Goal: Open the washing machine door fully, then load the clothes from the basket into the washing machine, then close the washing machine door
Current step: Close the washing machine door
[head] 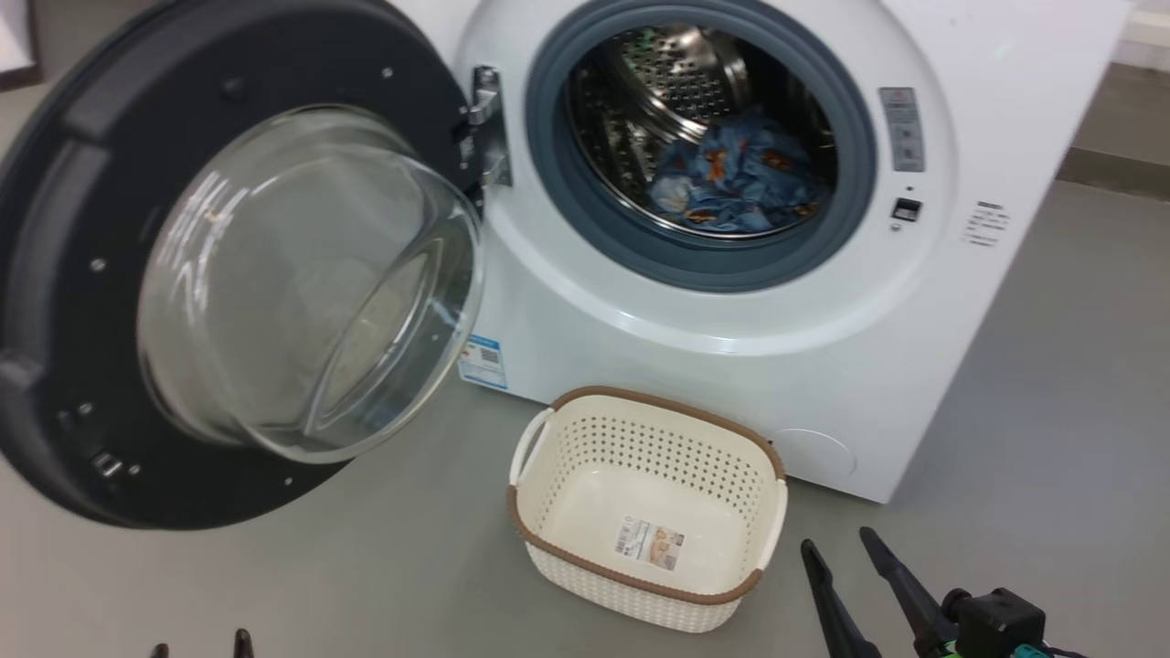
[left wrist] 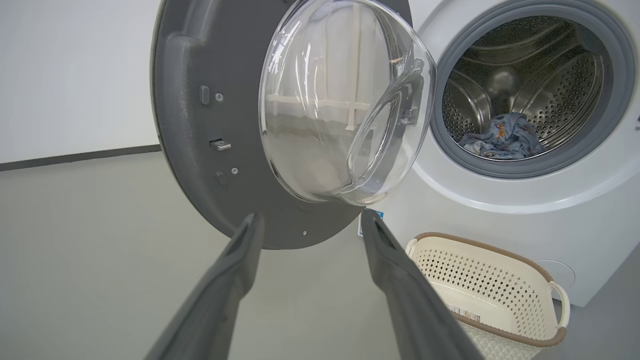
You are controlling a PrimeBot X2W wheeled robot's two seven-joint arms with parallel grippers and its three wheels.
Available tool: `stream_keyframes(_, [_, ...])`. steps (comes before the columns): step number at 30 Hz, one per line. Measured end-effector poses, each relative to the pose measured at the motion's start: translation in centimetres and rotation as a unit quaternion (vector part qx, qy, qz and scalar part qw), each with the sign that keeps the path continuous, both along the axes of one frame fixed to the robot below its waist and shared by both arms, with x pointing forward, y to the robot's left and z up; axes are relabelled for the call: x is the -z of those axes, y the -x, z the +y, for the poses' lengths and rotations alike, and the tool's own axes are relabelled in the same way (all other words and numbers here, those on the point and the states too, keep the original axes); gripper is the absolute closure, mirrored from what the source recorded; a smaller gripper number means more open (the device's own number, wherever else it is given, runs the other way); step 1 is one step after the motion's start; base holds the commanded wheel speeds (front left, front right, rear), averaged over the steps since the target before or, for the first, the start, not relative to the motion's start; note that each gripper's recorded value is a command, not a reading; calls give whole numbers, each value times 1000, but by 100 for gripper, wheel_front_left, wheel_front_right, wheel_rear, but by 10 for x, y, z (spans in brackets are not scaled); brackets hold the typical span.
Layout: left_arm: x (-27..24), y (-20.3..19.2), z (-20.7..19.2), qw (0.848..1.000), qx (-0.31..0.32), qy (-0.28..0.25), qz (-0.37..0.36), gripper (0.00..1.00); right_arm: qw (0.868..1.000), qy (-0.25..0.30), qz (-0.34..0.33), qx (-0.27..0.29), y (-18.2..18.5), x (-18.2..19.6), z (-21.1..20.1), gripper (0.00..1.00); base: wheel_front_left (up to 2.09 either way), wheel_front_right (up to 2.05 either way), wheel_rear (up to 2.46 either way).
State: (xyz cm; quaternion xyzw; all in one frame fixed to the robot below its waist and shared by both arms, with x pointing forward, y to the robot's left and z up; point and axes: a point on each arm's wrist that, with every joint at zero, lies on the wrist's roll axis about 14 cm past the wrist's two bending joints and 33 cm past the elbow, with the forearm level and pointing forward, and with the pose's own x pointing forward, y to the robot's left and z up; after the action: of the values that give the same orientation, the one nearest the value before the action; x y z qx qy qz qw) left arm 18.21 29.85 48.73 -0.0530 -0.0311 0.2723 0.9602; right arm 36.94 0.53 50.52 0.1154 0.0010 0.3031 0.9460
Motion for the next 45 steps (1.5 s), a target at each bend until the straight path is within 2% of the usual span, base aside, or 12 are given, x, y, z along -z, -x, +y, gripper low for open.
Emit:
stream_keyframes(10, [-6, 28, 25, 997, -82, 2, 0, 0, 997, 7, 0, -78, -5, 4, 50, 0, 0, 0, 0])
stream_keyframes(16, [-7, 38, 30, 994, -109, 5, 5, 0, 994, 11, 3, -107, -8, 8, 68, 0, 0, 0, 0])
stream_keyframes(24, [-8, 42, 33, 992, -123, 5, 8, 0, 993, 15, 4, -121, -11, 10, 76, 0, 0, 0, 0])
stream_keyframes(38, [-9, 43, 34, 992, -128, 5, 6, 1, 993, 8, 9, -113, -14, 9, 72, 0, 0, 0, 0])
stream_keyframes(39, [-10, 44, 36, 991, -132, 6, 3, 55, 994, 7, 9, -113, -14, 8, 72, 0, 0, 0, 0])
stream_keyframes(40, [-11, 45, 37, 991, -135, 8, 1, 100, 994, 7, 8, -113, -14, 8, 71, 0, 0, 0, 0])
stream_keyframes(45, [-13, 49, 41, 989, -145, 16, -8, 100, 994, 6, 9, -111, -16, 8, 71, 0, 0, 0, 0])
